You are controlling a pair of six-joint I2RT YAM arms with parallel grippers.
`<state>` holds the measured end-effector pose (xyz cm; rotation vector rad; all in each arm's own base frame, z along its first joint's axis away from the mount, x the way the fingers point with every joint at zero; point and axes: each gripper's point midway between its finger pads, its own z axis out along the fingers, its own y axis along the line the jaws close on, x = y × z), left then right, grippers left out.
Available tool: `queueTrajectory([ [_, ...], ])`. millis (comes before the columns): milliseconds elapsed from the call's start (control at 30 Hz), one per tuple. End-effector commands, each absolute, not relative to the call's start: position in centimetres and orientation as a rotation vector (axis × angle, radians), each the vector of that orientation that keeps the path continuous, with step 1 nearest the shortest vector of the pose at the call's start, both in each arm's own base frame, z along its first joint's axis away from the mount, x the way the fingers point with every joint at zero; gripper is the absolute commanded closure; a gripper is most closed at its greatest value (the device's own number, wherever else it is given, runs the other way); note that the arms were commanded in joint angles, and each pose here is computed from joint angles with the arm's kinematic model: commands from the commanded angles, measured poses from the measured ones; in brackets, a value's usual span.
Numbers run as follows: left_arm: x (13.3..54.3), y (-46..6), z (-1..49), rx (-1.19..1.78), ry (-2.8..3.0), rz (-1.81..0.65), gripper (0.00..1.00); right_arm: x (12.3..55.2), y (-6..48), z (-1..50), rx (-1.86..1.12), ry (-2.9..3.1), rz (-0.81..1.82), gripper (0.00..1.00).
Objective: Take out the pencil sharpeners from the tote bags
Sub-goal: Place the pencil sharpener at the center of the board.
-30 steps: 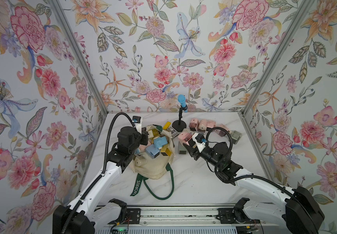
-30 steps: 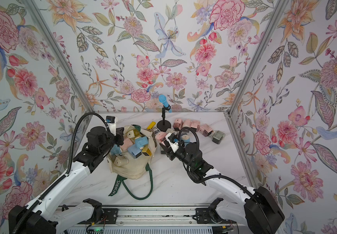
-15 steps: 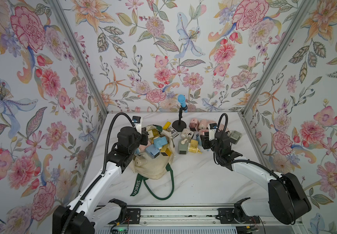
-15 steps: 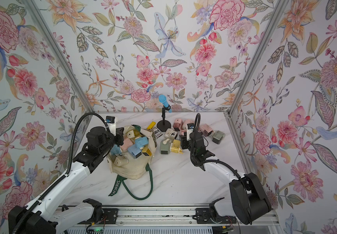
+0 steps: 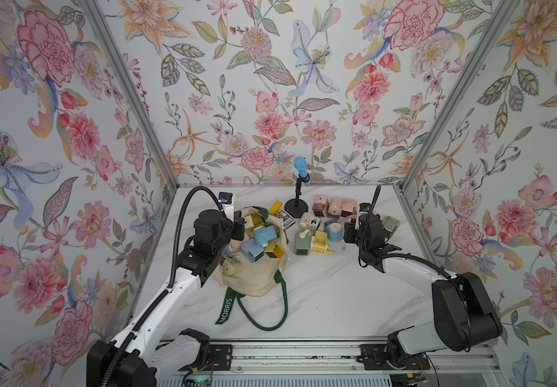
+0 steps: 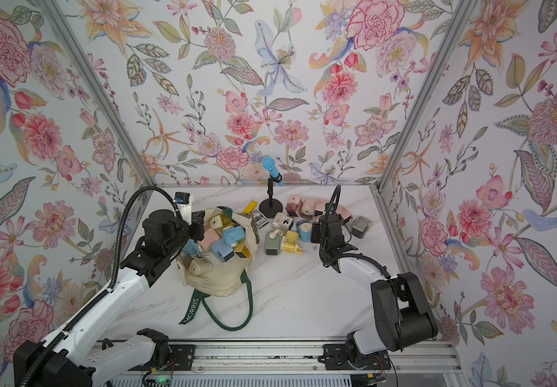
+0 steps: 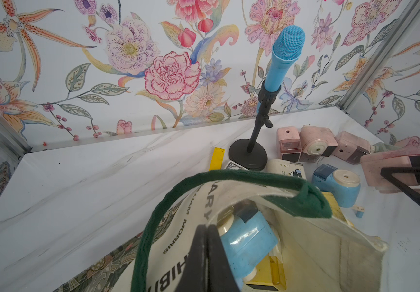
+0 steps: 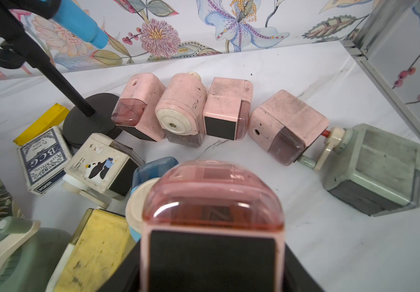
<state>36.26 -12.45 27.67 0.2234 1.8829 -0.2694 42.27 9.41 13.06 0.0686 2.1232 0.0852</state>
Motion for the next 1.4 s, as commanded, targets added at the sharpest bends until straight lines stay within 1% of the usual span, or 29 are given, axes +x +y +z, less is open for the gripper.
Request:
queueTrajectory([
  [0, 36.0, -12.1, 28.8, 0.2, 1.845, -0.29, 1.0, 43.9, 8.8, 13.7, 0.128, 2.093, 0.086, 0.57],
  [200, 36.1, -12.2, 28.5, 0.2, 1.853, -0.29, 1.0, 46.2, 8.2, 11.6, 0.138, 2.142, 0.091, 0.57],
  [600, 36.1, -12.1, 28.7, 0.199, 1.848, -0.291, 1.0, 48.0, 10.0, 8.0, 0.071, 2.233, 0.142, 0.55],
  [700, 36.0, -12.2, 28.7, 0.2, 1.848, -0.292, 1.0, 48.1, 10.2, 7.1, 0.053, 2.26, 0.131, 0.53],
  [800, 36.1, -12.2, 28.7, 0.198, 1.85, -0.293, 1.0, 48.2, 10.4, 6.6, 0.049, 2.273, 0.135, 0.47],
  [967, 36.1, -12.3, 28.6, 0.202, 1.852, -0.297, 1.0, 48.0, 10.7, 6.9, 0.035, 2.273, 0.131, 0.3],
  [1067, 36.1, -12.3, 28.6, 0.201, 1.852, -0.298, 1.0, 47.8, 10.9, 7.5, 0.027, 2.261, 0.11, 0.23],
  [1200, 36.0, -12.2, 28.7, 0.199, 1.848, -0.293, 1.0, 47.2, 11.0, 8.9, 0.021, 2.23, 0.091, 0.18],
  [1367, 36.1, -12.2, 28.7, 0.197, 1.85, -0.294, 1.0, 45.6, 11.1, 12.1, 0.012, 2.158, 0.059, 0.17],
])
